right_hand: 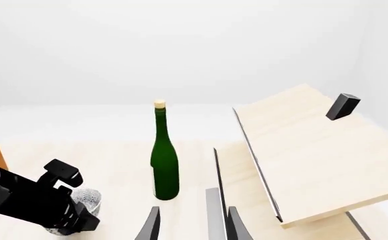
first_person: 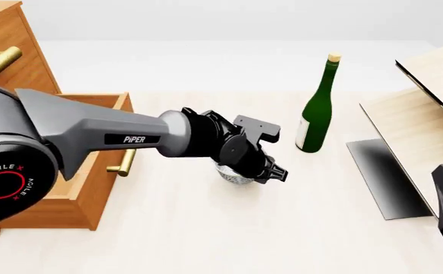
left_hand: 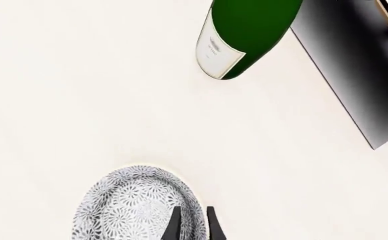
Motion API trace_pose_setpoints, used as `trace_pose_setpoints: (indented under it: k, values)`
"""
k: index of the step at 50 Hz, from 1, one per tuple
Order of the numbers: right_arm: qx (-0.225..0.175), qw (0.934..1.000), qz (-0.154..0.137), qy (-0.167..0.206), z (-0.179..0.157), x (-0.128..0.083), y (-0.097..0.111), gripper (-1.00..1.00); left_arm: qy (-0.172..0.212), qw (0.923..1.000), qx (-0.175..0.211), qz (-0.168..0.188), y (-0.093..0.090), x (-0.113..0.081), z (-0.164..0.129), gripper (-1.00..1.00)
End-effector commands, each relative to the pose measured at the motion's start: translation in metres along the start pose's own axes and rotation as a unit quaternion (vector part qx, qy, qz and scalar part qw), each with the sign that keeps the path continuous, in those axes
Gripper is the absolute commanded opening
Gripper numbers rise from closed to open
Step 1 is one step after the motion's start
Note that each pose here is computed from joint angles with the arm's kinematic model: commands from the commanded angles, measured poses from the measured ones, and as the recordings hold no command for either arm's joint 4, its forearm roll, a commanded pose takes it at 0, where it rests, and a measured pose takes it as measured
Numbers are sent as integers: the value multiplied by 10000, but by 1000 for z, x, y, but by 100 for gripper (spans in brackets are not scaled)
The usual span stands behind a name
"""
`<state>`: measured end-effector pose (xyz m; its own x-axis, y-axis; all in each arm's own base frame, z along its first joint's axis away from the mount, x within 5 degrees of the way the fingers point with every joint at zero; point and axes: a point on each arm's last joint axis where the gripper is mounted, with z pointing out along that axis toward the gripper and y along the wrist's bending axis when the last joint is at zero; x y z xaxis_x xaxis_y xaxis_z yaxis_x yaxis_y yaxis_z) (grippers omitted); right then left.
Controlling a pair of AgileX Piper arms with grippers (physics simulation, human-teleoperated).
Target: Put the bowl in the bottom drawer of the cabinet.
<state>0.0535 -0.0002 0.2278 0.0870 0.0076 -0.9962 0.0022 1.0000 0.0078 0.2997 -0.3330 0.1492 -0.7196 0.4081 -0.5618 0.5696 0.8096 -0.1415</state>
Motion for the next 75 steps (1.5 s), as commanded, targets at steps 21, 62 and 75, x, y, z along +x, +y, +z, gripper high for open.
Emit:
trace_pose_setpoints:
  k: [21,62,75]
  values:
    - [0,10000,1,1,0,0,0,100,-398,9990,-79,163,25,-40,-47,-100]
    - [0,10000,0,1,0,0,0,100,-1150,9929,-276,-119,62,-45,-126,-100]
    - [0,10000,-1,0,0,0,0,100,-1270,9909,-423,-161,78,-42,-145,-100]
